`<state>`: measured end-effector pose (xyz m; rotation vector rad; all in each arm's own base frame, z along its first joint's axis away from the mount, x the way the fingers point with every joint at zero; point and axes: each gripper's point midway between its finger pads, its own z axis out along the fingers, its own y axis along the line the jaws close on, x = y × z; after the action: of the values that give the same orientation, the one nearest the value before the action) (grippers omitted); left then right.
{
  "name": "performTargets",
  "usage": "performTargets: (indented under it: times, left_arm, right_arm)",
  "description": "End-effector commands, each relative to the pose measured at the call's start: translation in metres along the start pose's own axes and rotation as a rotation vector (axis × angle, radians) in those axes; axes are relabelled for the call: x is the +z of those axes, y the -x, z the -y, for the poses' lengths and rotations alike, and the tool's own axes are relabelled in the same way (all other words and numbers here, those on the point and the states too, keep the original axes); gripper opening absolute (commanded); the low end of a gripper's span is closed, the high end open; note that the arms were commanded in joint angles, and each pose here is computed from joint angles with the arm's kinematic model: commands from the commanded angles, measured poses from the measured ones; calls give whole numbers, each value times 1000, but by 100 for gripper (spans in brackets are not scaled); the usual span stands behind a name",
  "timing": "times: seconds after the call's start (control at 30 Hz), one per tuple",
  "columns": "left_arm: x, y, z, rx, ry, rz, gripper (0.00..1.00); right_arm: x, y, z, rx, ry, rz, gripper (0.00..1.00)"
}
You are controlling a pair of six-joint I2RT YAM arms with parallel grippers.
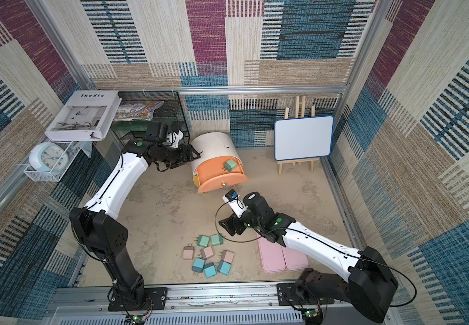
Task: Place the plugs into the drawer by color
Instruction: Pick up the plug from the center of the board.
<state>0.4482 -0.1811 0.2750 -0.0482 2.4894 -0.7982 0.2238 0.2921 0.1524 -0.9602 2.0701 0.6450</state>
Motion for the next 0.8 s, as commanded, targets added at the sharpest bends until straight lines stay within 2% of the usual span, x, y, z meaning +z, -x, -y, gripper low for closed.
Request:
performTargets:
  times: [0.0, 0.2, 0.5, 0.77]
  left_arm:
    - [0, 0, -2, 21, 4, 17, 80]
    - [2, -5, -7, 25, 14, 7, 80]
    - [3, -8, -6, 25, 3, 0, 80]
    - [3, -9, -4, 27, -7, -1, 80]
  right_arm:
    - [18, -12, -2, -110, -73, -15, 84]
    - [63, -59, -17, -187, -38, -206, 86]
    - [86, -79, -15, -222, -33, -308, 90]
    - [95, -81, -15, -211, -30, -315, 86]
